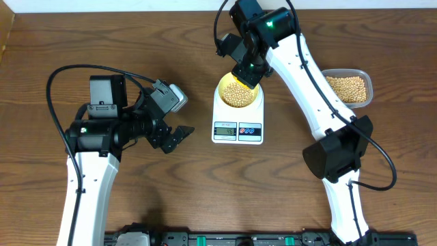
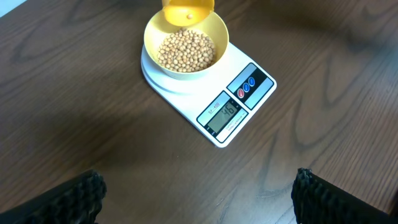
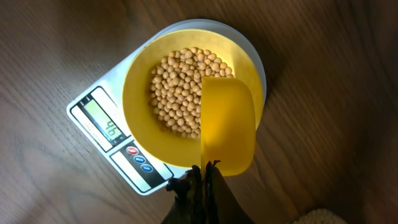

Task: Scoop item into bowl and weigh 50g on scale
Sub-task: 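Tilt the scoop and pour soybeans gradually into the bowl, then carry the empty scoop right back to the soybean tub, then dip the scoop into the soybeans with the right gripper, then lift the filled scoop and carry it left over the bowl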

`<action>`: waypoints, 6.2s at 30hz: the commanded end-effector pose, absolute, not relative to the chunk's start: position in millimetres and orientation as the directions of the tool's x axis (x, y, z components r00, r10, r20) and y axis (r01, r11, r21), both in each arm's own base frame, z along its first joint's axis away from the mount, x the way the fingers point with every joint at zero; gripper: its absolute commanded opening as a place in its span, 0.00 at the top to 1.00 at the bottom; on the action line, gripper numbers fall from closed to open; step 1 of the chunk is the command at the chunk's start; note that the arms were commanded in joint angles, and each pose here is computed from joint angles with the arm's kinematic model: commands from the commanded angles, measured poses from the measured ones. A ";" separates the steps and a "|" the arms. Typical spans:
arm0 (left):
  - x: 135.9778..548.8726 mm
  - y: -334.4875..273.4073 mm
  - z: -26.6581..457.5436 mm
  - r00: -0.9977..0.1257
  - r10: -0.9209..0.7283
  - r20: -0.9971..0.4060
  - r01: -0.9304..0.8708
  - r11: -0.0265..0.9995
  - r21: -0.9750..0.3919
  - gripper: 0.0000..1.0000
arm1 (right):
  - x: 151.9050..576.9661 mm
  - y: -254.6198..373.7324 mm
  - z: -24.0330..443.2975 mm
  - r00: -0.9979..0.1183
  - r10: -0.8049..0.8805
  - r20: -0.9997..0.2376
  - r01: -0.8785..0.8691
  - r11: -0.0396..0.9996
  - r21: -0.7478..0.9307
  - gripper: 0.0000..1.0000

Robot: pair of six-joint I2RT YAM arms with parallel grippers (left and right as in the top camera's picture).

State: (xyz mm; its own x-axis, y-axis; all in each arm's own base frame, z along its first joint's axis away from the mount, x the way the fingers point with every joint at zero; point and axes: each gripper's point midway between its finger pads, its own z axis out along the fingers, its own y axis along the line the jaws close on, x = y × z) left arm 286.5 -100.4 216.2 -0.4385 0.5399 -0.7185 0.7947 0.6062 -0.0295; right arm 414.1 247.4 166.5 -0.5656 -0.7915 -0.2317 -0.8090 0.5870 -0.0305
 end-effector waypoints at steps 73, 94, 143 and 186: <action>287.3 -100.0 218.7 -0.422 0.544 -0.725 0.801 0.598 -0.018 0.02 | 419.6 -6.3 198.4 -0.981 -0.072 -0.178 -0.129 0.936 0.328 0.99; 287.3 -100.0 218.7 -0.422 0.544 -0.725 0.801 0.598 -0.018 0.02 | 430.1 -20.4 134.6 -0.993 0.032 -0.114 -0.001 0.962 0.273 0.99; 287.3 -100.0 218.7 -0.422 0.544 -0.725 0.801 0.598 -0.018 0.02 | 442.0 -37.8 155.1 -0.951 0.227 -0.211 0.073 0.826 0.560 0.99; 287.3 -100.0 218.7 -0.422 0.544 -0.725 0.801 0.598 -0.018 0.02 | 449.8 144.1 208.6 -0.951 0.001 -0.310 -0.261 0.537 0.802 0.99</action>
State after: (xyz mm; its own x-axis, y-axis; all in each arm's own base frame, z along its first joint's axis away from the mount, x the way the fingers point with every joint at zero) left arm 286.5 -100.4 216.2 -0.4388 0.5399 -0.7183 0.7947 0.6062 -0.0298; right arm 457.2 127.1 191.0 -0.9551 0.0154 -0.2959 -0.2337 0.5745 0.7844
